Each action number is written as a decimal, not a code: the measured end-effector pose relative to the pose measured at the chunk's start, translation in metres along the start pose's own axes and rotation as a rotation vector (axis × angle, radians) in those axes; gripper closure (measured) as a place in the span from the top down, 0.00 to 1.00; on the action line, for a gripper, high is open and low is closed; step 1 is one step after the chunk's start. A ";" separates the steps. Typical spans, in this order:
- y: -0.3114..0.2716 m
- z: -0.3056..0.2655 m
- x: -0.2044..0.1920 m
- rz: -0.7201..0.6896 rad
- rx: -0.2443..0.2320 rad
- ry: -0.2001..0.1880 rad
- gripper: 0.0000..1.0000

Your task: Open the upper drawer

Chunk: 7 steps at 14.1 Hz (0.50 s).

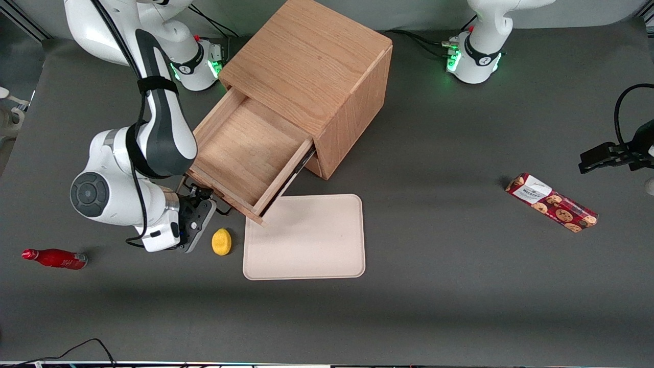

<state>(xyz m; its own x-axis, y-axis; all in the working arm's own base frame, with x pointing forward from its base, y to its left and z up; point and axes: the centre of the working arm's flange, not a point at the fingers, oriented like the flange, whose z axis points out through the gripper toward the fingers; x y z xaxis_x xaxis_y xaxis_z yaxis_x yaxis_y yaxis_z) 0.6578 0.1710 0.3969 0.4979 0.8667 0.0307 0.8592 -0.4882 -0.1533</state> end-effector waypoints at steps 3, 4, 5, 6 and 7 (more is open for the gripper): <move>0.002 -0.035 0.003 -0.007 -0.028 0.022 1.00; 0.002 -0.048 0.002 -0.003 -0.030 0.024 1.00; 0.002 -0.061 -0.002 0.011 -0.031 0.028 1.00; 0.001 -0.074 -0.005 0.042 -0.031 0.036 1.00; -0.003 -0.085 -0.009 0.084 -0.025 0.042 1.00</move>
<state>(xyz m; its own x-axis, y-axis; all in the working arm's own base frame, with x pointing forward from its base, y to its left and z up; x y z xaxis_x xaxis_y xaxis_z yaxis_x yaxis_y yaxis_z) 0.6608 0.1557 0.4815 0.5726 0.8176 0.0605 0.8165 -0.5619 -0.1326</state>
